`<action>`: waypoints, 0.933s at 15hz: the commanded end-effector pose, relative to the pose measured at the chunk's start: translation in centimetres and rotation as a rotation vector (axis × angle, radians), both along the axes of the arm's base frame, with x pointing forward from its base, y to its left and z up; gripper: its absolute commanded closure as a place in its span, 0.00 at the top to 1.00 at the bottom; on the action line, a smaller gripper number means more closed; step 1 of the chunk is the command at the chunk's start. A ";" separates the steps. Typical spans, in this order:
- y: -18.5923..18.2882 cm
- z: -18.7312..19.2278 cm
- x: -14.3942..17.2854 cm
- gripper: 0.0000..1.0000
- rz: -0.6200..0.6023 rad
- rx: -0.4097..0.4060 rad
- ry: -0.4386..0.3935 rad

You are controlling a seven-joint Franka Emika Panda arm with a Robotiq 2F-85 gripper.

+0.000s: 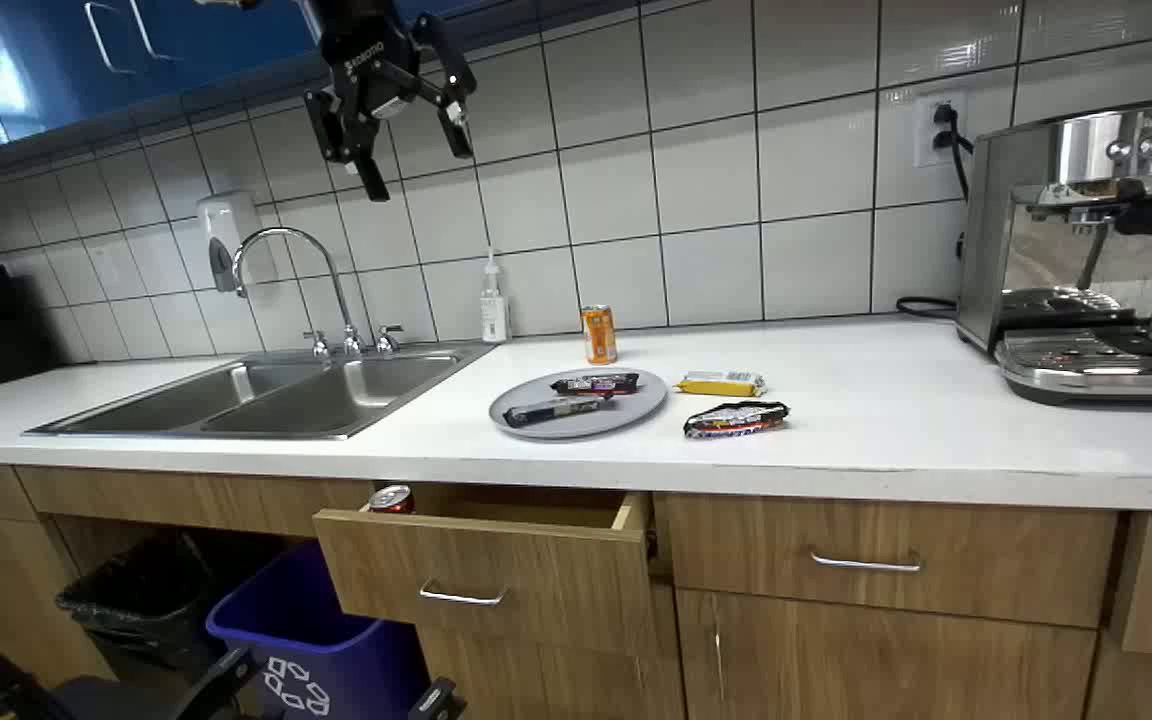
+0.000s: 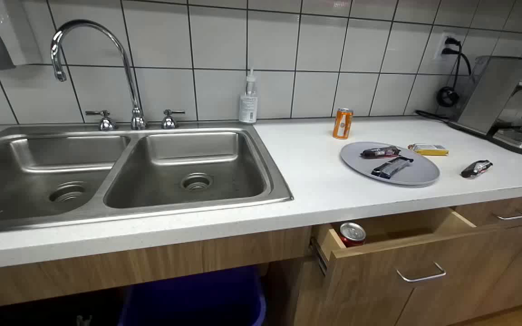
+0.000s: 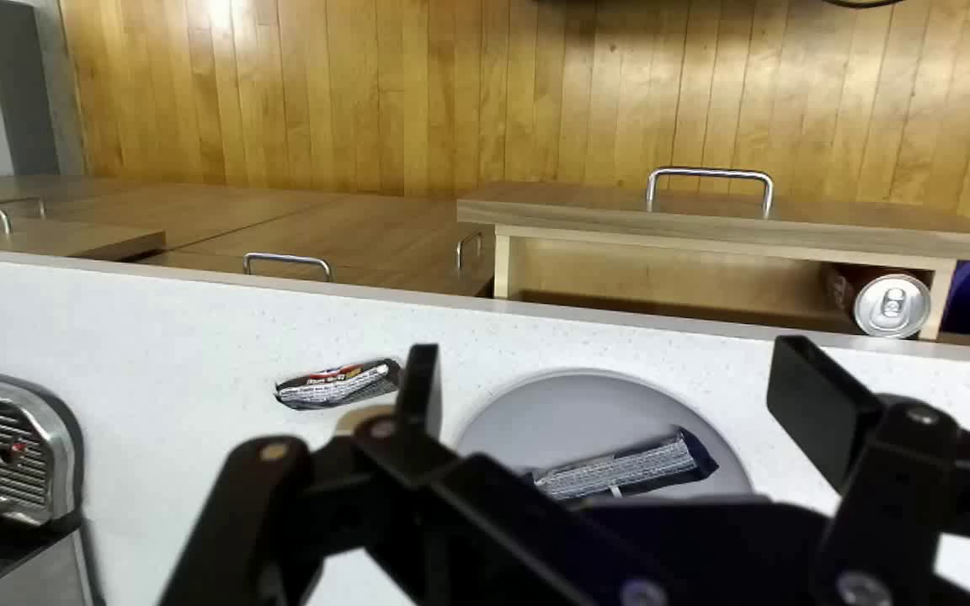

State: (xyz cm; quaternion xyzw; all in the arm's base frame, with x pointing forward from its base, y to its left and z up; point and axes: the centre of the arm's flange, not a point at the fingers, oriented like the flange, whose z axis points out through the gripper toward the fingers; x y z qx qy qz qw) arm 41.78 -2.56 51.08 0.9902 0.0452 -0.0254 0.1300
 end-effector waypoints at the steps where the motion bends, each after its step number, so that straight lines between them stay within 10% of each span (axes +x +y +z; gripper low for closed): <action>1: 0.0 0.0 0.0 1.00 0.000 0.000 0.000; 14: 0.9 -3.3 -0.4 1.00 0.085 0.022 -0.009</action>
